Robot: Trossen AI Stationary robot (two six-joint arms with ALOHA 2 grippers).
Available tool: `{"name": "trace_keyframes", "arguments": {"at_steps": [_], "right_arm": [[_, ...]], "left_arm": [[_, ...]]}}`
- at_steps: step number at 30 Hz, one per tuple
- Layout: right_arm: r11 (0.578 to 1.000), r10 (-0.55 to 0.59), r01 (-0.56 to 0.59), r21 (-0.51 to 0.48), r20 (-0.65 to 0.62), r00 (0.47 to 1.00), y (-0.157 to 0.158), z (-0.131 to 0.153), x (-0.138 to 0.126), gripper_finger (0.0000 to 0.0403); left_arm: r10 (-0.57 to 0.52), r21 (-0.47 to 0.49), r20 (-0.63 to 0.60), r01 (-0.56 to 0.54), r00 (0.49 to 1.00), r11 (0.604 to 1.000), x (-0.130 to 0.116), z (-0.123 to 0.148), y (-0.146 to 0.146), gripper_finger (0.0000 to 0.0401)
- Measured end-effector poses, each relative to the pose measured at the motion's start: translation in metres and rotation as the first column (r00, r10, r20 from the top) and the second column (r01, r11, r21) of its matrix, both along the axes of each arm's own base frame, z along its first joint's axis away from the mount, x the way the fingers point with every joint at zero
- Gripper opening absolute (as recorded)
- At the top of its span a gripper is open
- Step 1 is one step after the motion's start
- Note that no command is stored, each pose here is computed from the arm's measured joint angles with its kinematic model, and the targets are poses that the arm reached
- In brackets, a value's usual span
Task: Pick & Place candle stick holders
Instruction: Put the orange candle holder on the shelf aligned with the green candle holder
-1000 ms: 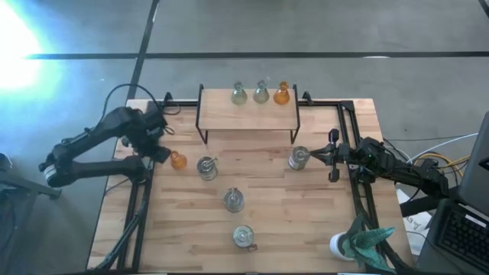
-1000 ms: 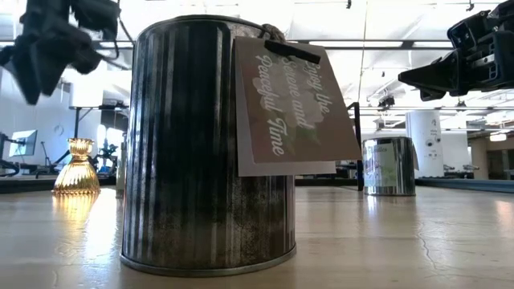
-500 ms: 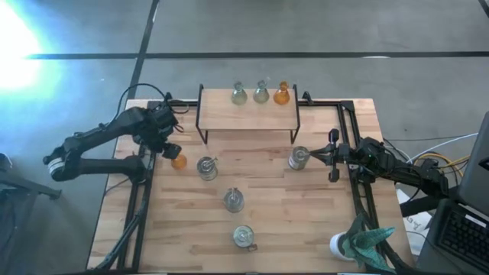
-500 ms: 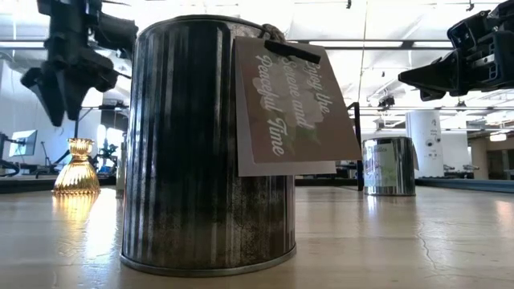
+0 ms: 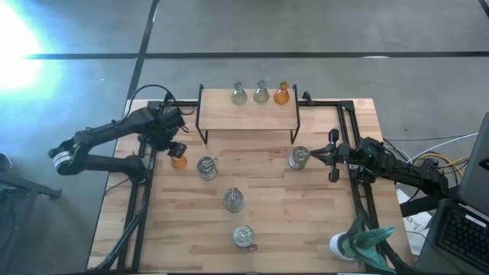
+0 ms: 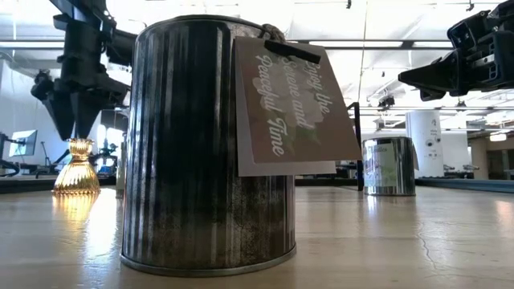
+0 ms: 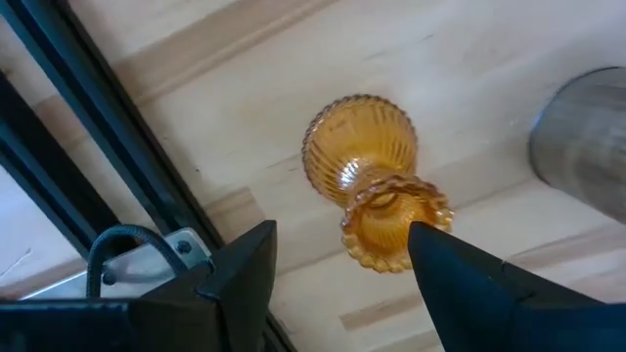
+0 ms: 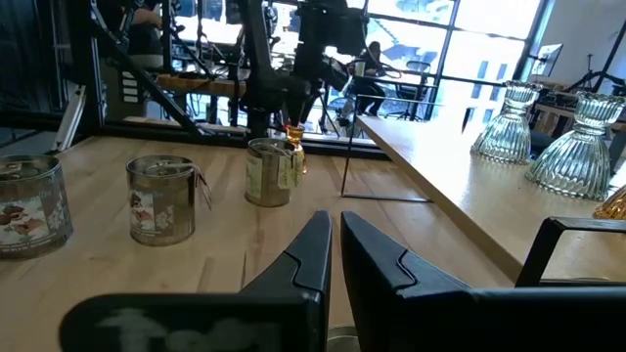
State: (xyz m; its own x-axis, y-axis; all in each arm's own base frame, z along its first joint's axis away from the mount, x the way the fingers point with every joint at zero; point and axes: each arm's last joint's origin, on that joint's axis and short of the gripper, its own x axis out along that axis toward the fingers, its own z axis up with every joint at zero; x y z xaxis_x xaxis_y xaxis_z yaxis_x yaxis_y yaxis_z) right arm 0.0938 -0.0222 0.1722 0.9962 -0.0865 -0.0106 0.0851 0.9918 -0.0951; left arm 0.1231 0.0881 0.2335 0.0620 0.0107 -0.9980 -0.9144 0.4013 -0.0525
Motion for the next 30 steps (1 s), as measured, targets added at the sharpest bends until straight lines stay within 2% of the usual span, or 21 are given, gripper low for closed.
{"name": "trace_keyframes", "arguments": {"at_steps": [7,10,13,20,24,30], "right_arm": [[1.000,0.000,0.000,0.000,0.001,1.000,0.000,0.000,0.000,0.0022],[1.000,0.000,0.000,0.000,0.001,1.000,0.000,0.000,0.000,0.0022],[1.000,0.000,0.000,0.000,0.001,1.000,0.000,0.000,0.000,0.0022],[1.000,0.000,0.000,0.000,0.001,1.000,0.000,0.000,0.000,0.0022],[1.000,0.000,0.000,0.000,0.001,1.000,0.000,0.000,0.000,0.0022],[1.000,0.000,0.000,0.000,0.001,1.000,0.000,0.000,0.000,0.0022]], "left_arm": [[0.003,-0.024,-0.022,-0.004,1.000,1.000,0.000,-0.022,0.000,0.0234],[-0.003,-0.022,0.002,0.003,1.000,1.000,0.000,-0.024,-0.001,0.0215],[-0.009,-0.008,0.028,0.009,1.000,1.000,0.001,-0.023,0.000,0.0171],[-0.073,0.014,0.058,0.072,0.996,0.997,0.002,-0.016,0.000,0.0031],[-0.124,-0.009,0.042,0.125,0.991,0.992,0.001,-0.005,-0.001,0.0031],[-0.207,-0.022,0.032,0.208,0.978,0.978,-0.003,0.037,-0.003,0.0030]]}}
